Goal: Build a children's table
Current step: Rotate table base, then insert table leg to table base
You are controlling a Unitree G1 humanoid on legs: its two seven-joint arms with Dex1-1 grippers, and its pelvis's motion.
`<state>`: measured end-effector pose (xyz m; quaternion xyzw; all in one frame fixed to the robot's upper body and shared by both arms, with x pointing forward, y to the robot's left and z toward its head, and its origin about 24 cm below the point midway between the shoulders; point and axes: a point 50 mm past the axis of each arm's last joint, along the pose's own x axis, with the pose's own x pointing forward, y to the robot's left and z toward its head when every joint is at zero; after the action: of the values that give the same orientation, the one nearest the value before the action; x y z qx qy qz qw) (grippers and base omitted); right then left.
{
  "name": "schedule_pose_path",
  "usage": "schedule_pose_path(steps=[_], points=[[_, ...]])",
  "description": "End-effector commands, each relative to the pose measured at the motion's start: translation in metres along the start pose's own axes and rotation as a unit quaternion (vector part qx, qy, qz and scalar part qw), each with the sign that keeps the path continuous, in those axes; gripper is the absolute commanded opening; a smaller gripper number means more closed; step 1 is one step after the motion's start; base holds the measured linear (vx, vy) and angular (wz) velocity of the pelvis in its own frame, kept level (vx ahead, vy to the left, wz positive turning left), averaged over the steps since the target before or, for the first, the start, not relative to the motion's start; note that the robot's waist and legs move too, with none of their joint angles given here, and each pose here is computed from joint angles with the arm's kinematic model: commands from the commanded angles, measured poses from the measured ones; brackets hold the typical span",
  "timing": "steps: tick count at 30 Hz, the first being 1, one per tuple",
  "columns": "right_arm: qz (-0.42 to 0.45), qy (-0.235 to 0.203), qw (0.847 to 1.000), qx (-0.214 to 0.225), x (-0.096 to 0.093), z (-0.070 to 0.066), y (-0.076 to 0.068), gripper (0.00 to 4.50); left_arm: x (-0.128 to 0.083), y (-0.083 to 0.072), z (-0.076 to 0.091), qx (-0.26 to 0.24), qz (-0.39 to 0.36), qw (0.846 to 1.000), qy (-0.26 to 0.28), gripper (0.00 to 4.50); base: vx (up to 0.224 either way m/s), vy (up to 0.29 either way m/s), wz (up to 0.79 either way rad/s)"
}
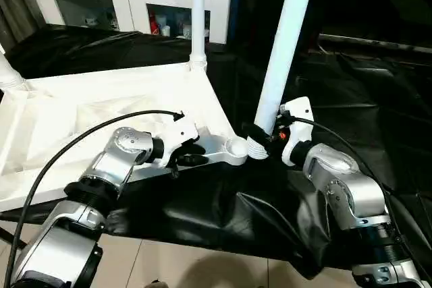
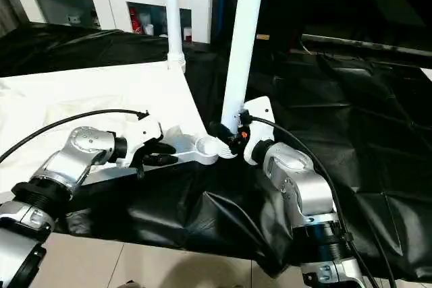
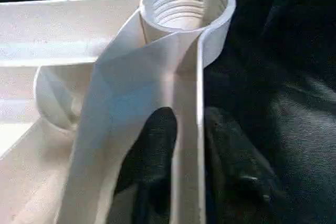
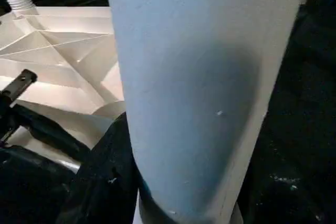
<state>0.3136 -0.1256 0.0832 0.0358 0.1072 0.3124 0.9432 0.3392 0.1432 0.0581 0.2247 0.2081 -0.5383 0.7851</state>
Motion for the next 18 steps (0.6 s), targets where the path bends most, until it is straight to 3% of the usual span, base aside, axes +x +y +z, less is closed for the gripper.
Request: schedule_pose_path(steps=[1, 5, 7, 11, 18], points=[[0.016, -0.020, 0.999, -0.020, -0.001, 0.011, 0.003, 1.93, 0.000, 0.000, 0.000, -0.005, -0.007, 1.000, 0.001, 0.64, 0.000, 0.000, 0.00], [0.036, -0.045, 0.996, -0.062, 0.000, 0.017, 0.008, 1.93, -0.001, -0.003, -0.002, -0.014, -0.034, 0.999, 0.007, 0.38, 0.000, 0.000, 0.00], [0.048, -0.043, 0.996, -0.063, 0.001, 0.017, 0.009, 1.93, -0.002, -0.004, -0.001, -0.021, -0.040, 0.999, 0.004, 0.13, 0.000, 0.000, 0.00], [0.079, -0.044, 0.996, -0.017, 0.007, 0.021, 0.013, 1.93, -0.002, -0.007, 0.005, -0.028, -0.045, 0.998, -0.023, 0.00, 0.000, 0.000, 0.00], [0.080, -0.045, 0.996, -0.003, 0.018, 0.014, 0.012, 1.93, -0.003, -0.009, 0.008, -0.032, -0.042, 0.998, -0.042, 0.00, 0.000, 0.000, 0.00]])
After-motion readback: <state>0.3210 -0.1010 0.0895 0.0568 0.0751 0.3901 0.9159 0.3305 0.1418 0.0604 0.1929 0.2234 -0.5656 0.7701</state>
